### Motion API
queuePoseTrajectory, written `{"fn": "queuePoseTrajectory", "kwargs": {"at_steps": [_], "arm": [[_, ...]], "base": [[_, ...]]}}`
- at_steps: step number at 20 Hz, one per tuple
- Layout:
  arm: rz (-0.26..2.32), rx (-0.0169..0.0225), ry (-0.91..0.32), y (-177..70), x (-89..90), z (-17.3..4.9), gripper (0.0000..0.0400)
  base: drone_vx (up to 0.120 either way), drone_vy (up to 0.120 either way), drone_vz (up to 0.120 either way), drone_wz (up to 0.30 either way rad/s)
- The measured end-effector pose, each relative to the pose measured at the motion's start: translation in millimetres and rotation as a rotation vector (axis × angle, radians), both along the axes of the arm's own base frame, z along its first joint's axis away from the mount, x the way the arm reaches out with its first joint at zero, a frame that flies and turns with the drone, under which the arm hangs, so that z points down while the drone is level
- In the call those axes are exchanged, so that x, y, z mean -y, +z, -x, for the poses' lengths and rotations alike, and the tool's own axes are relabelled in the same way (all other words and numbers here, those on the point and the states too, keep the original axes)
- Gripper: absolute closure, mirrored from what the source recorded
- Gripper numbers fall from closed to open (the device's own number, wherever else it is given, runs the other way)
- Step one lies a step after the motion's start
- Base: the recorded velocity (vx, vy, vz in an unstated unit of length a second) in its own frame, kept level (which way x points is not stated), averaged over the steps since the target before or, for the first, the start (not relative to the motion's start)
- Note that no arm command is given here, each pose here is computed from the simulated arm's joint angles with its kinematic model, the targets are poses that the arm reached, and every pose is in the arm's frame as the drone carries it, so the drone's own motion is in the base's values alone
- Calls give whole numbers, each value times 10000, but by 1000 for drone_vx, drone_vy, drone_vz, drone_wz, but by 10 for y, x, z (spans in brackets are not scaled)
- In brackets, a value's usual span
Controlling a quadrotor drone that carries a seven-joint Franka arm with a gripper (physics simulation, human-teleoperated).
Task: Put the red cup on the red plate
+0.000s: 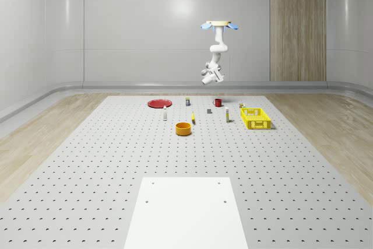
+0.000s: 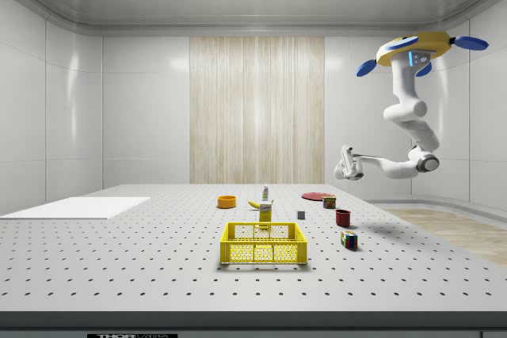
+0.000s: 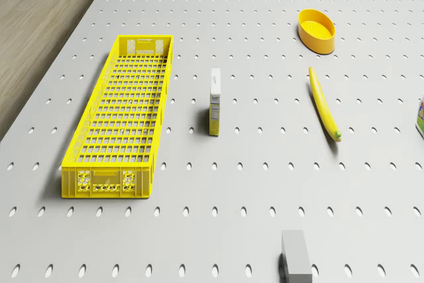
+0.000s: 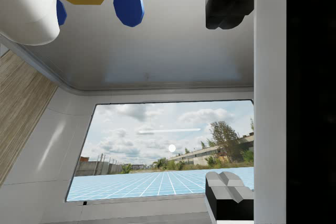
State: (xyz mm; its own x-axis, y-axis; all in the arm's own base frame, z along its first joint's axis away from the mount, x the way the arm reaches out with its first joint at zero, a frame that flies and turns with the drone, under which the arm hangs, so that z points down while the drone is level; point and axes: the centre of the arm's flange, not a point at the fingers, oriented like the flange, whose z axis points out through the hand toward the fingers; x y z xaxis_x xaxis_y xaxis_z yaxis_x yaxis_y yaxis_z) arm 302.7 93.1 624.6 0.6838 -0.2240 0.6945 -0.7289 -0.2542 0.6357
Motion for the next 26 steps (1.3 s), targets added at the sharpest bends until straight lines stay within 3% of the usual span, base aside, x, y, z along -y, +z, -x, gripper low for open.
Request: {"fn": "queuePoseTrajectory", "kwargs": {"at_steps": [2, 4, 9, 13, 16, 26], "arm": [[3393, 1, -122, -332, -56, -11, 0], [6832, 2, -250, -666, 4, -22, 0], [13505, -9, -488, -1172, 409, -40, 0], [16347, -31, -557, -1290, 663, -42, 0], [17509, -47, -570, -1319, 774, -42, 0], [18870, -71, -571, -1337, 907, -41, 0]], "base": [[0, 0, -120, 0], [0, 0, -120, 0], [0, 0, -120, 0], [10, 0, -120, 0], [120, 0, -120, 0], [12, 0, -120, 0]]}}
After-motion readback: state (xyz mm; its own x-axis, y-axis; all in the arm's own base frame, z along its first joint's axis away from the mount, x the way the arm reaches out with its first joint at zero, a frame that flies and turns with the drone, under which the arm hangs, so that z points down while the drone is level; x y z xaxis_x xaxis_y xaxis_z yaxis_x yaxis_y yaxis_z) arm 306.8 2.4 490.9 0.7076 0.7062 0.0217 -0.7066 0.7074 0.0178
